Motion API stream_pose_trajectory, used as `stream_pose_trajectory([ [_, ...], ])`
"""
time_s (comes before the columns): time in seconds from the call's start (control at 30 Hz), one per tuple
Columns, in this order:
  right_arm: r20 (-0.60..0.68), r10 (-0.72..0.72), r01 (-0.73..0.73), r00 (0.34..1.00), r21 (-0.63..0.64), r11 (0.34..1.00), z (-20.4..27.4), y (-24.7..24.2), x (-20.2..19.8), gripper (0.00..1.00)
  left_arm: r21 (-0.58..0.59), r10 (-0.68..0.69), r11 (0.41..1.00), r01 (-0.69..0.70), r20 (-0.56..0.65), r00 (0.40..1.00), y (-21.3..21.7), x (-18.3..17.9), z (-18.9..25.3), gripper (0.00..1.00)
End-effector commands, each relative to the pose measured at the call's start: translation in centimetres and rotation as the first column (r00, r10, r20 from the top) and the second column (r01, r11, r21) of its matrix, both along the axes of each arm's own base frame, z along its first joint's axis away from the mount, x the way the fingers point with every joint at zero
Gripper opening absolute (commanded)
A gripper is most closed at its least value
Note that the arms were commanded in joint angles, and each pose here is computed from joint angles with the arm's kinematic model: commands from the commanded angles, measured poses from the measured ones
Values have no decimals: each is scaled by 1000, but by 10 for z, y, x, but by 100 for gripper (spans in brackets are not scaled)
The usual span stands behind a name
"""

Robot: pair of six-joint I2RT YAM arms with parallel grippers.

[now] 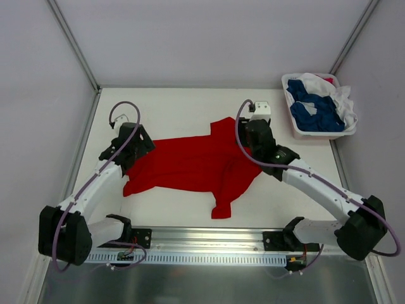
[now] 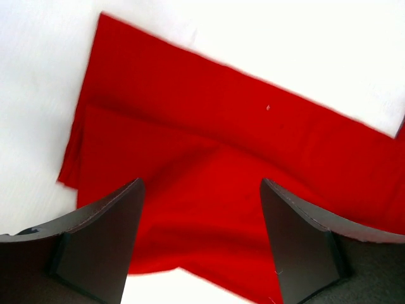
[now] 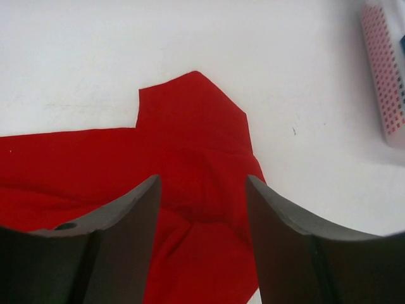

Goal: Fold and stack the t-shirts
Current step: Flatten out the tshirt

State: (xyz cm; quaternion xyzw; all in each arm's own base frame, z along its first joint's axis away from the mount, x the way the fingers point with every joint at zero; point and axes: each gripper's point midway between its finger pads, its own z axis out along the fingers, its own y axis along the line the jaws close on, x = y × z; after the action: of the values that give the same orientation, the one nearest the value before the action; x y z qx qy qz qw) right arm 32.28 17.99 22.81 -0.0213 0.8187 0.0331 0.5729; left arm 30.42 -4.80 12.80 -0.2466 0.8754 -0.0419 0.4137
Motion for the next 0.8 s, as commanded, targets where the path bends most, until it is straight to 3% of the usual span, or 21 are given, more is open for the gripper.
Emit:
stream_pose_trajectory([
  [0.0,-47,103,-96,994,137,986,6,24,26,59,-17,15,1000,-13,114,993,4,44,27,74],
  [0.13,-144,96,-62,985,228,972,-14,10,58,59,-13,45,999,-44,95,994,16,70,19,74],
  [0.47,-202,97,-25,975,332,943,-26,-10,106,58,29,90,996,-90,-11,996,39,118,-21,69],
  [0.77,-269,84,31,960,398,917,-45,-37,154,56,132,181,976,-171,-68,981,62,114,-31,65],
])
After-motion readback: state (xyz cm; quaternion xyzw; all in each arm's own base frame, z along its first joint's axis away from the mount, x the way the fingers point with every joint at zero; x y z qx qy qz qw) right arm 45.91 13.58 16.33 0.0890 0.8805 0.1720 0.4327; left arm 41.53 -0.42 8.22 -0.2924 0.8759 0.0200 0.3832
